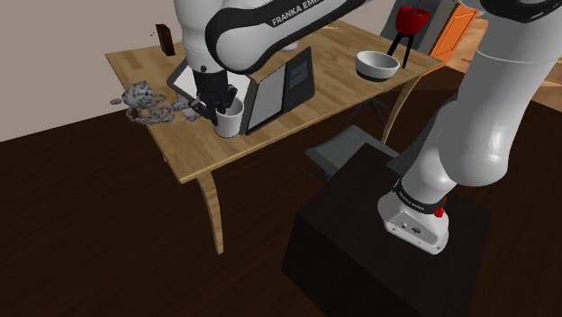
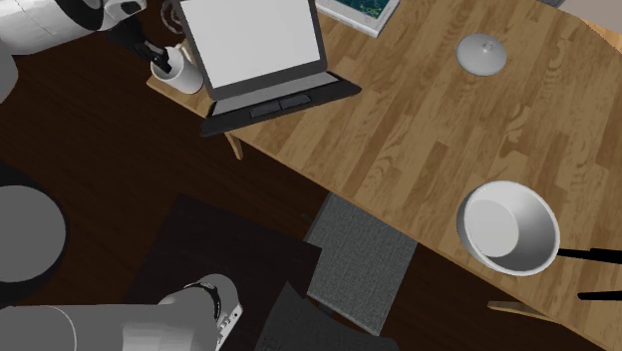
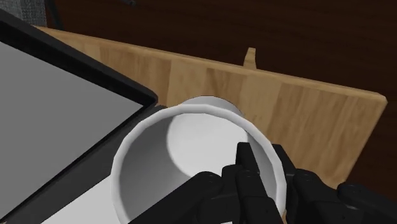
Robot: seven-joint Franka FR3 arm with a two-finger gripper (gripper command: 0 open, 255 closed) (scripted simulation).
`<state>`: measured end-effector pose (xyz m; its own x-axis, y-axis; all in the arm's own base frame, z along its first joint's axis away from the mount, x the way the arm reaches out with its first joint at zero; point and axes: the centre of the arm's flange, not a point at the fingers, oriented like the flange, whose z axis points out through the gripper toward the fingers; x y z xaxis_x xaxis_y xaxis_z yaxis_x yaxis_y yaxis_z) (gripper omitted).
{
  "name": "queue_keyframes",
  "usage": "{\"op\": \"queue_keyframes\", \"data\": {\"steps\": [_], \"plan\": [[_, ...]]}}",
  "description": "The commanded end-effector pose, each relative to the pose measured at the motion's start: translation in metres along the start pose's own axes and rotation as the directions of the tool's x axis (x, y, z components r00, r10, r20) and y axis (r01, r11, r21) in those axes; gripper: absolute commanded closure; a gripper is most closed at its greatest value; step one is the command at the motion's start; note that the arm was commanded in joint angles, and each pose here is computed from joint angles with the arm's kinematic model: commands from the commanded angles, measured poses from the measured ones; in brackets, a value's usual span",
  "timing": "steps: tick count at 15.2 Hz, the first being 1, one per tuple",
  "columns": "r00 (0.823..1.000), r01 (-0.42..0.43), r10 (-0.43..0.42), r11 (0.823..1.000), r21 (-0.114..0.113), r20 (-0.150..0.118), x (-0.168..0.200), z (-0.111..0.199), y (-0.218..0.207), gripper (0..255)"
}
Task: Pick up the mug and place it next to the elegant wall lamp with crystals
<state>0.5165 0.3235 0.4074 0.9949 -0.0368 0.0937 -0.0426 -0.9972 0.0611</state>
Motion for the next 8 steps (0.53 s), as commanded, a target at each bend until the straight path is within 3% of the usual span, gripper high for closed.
{"op": "queue_keyframes", "data": {"steps": [1, 8], "plan": [[1.000, -0.003, 0.003, 1.000, -0.006, 0.008, 0.001, 0.015, 0.002, 255], [1.000, -0.003, 0.003, 1.000, -0.006, 0.008, -0.002, 0.047, 0.000, 255]]}}
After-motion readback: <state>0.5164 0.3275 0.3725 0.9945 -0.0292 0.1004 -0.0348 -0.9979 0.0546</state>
